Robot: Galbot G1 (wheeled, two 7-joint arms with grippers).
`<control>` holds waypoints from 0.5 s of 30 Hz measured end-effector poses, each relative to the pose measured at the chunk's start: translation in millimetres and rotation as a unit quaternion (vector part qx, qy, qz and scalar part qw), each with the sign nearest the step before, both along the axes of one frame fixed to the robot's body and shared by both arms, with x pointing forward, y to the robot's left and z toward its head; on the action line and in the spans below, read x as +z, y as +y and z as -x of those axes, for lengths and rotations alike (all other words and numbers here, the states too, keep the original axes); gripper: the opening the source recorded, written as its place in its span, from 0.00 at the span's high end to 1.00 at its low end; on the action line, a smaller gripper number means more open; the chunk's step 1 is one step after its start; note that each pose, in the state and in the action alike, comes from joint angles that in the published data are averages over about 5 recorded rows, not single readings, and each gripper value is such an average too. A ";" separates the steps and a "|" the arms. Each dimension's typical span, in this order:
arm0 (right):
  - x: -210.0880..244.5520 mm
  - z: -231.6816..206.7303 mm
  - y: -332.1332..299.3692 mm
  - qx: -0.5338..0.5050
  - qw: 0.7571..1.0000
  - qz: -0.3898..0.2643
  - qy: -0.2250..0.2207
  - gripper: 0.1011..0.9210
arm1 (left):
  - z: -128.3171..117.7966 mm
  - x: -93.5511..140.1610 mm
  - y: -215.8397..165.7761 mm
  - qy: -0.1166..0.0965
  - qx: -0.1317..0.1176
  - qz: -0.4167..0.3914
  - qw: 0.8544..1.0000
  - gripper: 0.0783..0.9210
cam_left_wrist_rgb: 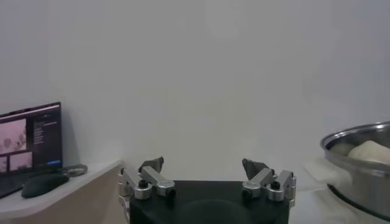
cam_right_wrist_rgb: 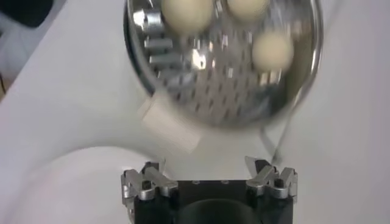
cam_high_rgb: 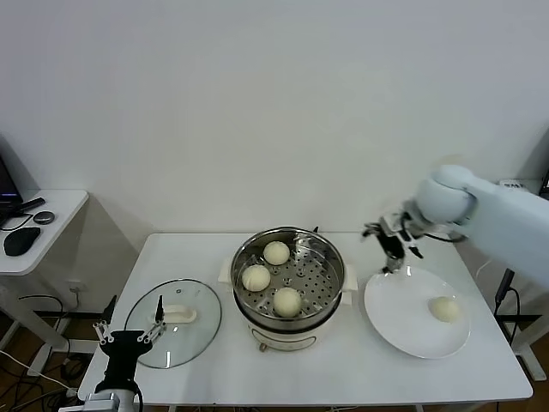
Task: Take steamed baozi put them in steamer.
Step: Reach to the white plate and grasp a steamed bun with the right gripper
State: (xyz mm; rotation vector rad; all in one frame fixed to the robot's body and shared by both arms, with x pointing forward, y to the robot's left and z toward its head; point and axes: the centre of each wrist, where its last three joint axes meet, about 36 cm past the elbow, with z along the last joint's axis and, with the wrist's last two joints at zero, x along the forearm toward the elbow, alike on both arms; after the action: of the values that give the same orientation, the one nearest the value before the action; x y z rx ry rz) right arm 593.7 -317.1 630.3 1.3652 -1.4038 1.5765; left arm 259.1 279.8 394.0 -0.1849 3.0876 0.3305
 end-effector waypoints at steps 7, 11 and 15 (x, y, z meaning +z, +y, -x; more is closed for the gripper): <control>-41.7 9.7 -63.0 -0.087 0.996 0.018 0.029 0.12 | -0.3 -2.7 -1.9 0.004 -0.003 0.000 1.000 0.12; -60.5 11.3 -90.1 -0.105 0.993 0.033 0.037 0.12 | 0.2 -3.1 -3.9 0.005 -0.003 0.001 1.000 0.12; -77.7 9.4 -113.2 -0.113 0.992 0.045 0.039 0.12 | 1.9 -3.5 -3.8 0.007 -0.002 0.001 1.000 0.12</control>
State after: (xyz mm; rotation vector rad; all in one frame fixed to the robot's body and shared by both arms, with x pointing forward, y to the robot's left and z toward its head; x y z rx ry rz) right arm 584.3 -430.3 552.6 1.1597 -1.3705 1.4060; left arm 257.2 276.0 390.5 -0.1768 3.1016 0.3315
